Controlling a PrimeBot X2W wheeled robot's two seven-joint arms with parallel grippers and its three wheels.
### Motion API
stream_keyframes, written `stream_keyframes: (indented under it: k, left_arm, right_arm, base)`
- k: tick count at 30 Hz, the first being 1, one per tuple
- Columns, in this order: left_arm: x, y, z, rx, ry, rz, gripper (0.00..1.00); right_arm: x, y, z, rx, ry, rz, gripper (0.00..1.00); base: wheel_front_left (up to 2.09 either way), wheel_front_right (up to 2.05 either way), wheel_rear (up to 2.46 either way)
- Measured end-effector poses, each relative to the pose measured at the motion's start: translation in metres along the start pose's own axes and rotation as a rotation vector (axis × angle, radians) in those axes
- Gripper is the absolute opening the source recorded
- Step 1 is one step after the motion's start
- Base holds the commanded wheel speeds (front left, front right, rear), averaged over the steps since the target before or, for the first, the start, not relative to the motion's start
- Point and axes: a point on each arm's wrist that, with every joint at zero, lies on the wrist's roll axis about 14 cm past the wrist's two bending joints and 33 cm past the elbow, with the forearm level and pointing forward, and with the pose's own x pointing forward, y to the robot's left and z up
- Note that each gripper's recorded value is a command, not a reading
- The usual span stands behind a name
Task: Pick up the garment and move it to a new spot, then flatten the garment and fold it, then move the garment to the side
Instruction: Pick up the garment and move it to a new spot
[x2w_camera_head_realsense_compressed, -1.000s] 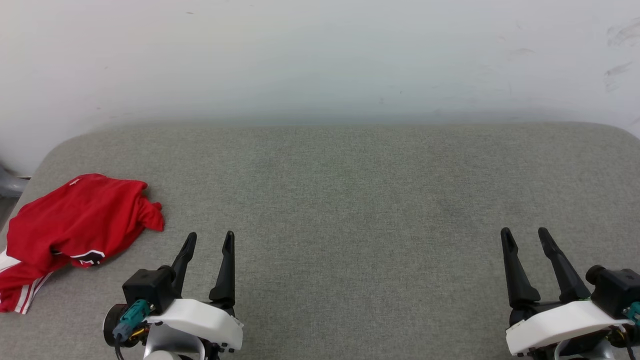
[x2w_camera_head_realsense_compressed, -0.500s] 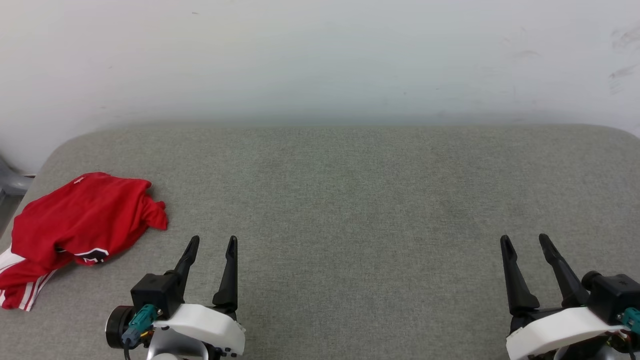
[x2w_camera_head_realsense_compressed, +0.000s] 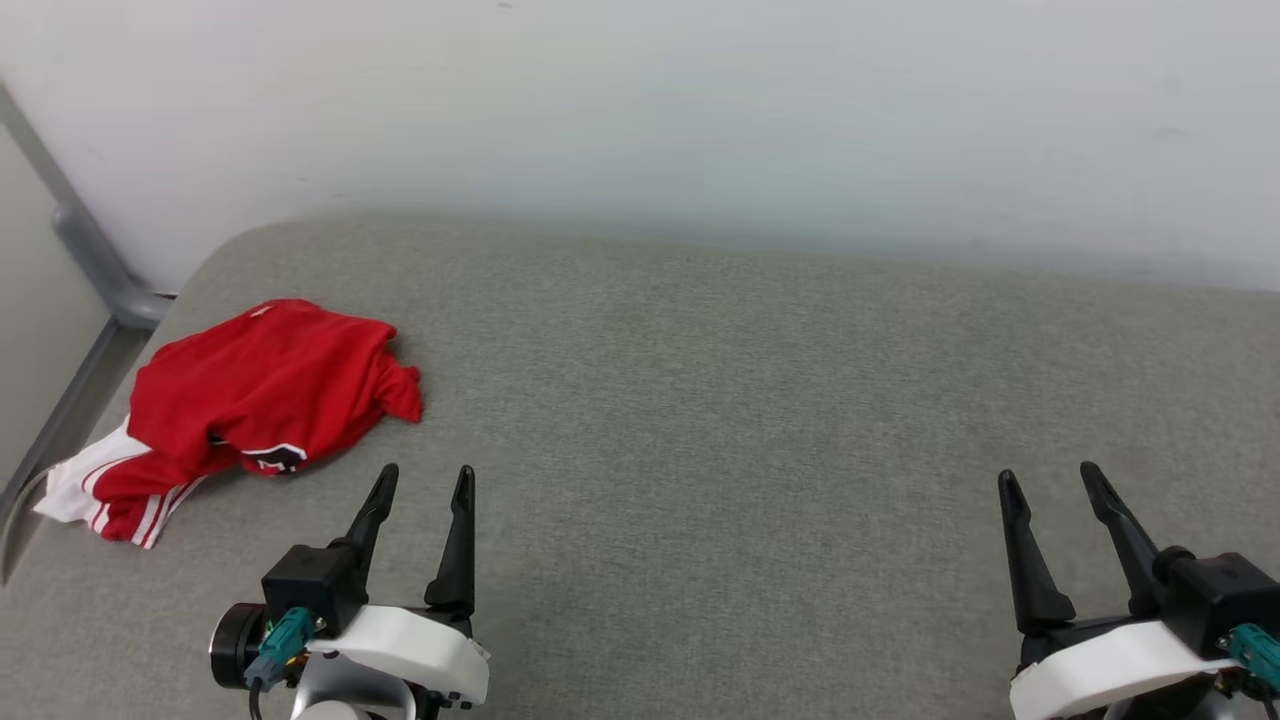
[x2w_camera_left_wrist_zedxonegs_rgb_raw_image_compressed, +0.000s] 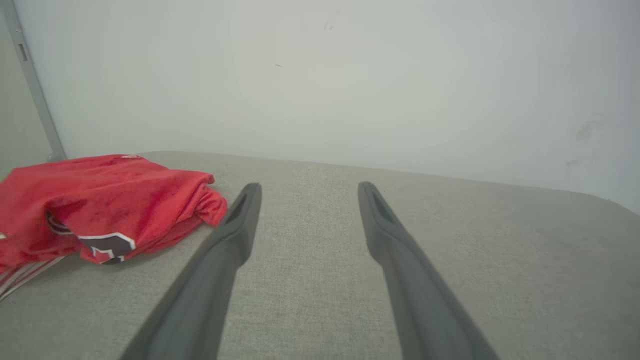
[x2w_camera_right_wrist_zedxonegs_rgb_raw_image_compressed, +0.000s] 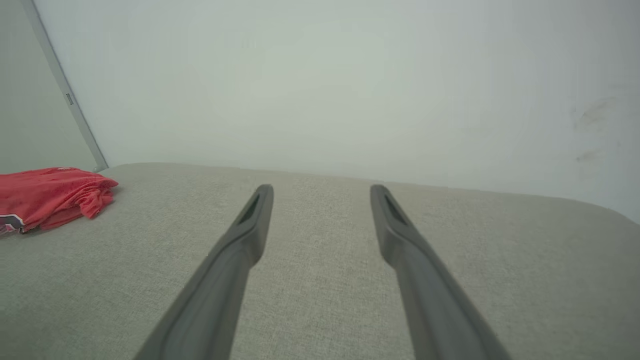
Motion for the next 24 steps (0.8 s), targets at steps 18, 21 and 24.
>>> stream_keyframes:
  k: [18,21,24]
  left_arm:
    - [-0.070,0.100,0.019,0.078,-0.039,0.327,1.00]
    - [-0.079,0.109,0.020,0.077,-0.039,0.362,1.00]
    - [-0.087,0.115,0.020,0.073,-0.040,0.389,1.00]
  right_arm:
    - [0.039,0.117,-0.010,-0.059,0.008,0.358,1.00]
    - [0.043,0.128,-0.011,-0.053,0.008,0.389,1.00]
    - [0.044,0.135,-0.013,-0.049,0.011,0.409,1.00]
  base:
    - [0.00,0.00,0.00]
    - [0.00,0.00,0.00]
    - [0.00,0.00,0.00]
